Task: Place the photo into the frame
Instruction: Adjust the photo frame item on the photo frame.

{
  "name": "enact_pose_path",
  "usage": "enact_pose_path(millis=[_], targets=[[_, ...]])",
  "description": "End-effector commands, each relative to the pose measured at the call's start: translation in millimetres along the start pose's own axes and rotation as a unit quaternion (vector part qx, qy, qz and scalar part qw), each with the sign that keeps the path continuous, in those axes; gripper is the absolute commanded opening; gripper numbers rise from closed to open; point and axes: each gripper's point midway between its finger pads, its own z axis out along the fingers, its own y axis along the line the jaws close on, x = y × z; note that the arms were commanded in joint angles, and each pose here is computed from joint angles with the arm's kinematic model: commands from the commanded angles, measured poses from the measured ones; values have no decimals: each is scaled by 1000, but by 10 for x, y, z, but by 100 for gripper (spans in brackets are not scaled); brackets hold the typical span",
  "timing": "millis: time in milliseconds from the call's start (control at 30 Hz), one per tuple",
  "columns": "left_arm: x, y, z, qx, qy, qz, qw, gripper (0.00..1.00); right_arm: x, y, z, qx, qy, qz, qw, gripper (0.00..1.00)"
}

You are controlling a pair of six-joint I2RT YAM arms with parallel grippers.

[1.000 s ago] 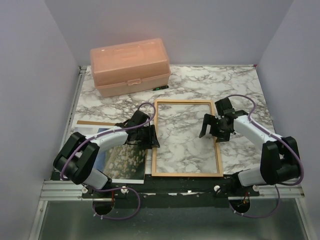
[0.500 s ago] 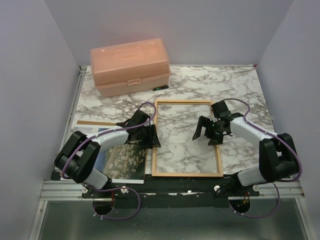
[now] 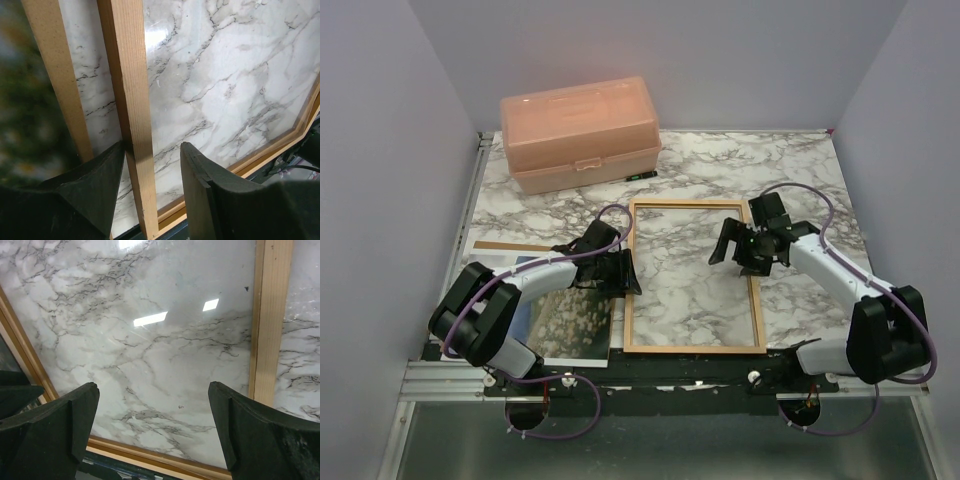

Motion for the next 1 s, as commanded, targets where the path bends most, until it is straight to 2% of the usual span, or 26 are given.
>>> enact_pose_path(millis=[0, 267, 500, 967], targets=[[128, 105, 29, -16, 23, 1, 1000, 51, 29, -130, -37, 39, -3, 15, 999, 100], [144, 99, 61, -15, 31, 3, 999, 51, 337, -373, 15, 90, 12, 40, 995, 100], [142, 110, 64, -20, 33, 2, 999, 51, 663, -388, -44, 145, 30, 11, 989, 100], [159, 176, 69, -37, 36, 0, 999, 51, 1123, -506, -336, 196, 76, -30, 977, 100]])
